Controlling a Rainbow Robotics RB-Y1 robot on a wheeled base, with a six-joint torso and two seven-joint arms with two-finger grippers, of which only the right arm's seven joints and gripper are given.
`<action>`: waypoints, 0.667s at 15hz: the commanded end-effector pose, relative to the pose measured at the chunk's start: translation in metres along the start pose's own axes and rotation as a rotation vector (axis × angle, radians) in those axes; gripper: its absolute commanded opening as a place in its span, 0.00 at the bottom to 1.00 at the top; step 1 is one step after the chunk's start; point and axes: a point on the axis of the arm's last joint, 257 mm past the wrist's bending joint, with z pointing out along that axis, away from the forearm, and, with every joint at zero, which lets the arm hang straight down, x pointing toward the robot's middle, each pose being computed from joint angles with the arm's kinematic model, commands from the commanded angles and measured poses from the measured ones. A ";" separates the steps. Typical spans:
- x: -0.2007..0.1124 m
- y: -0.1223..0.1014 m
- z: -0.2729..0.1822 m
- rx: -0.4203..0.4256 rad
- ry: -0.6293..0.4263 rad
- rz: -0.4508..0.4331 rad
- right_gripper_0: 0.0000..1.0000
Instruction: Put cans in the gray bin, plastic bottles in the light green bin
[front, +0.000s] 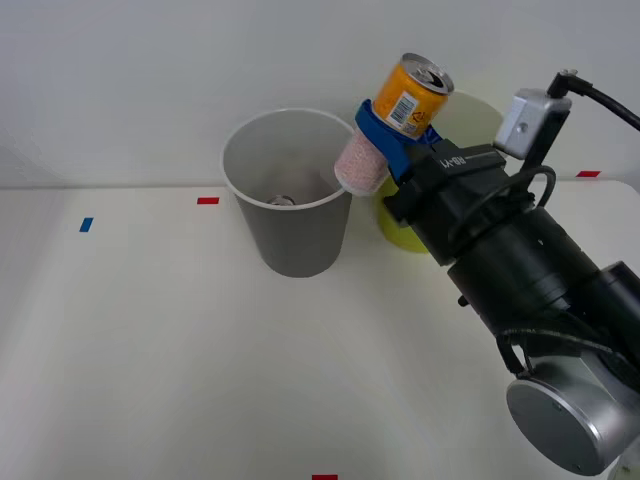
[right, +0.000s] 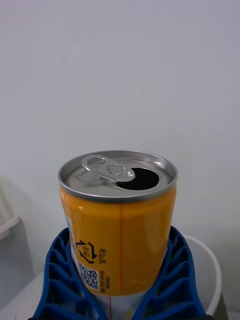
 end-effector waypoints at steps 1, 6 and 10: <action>0.010 0.005 0.053 -0.026 -0.015 0.022 0.00; 0.027 -0.001 0.107 -0.022 -0.010 -0.032 0.00; 0.045 -0.003 0.132 -0.023 0.032 -0.171 0.00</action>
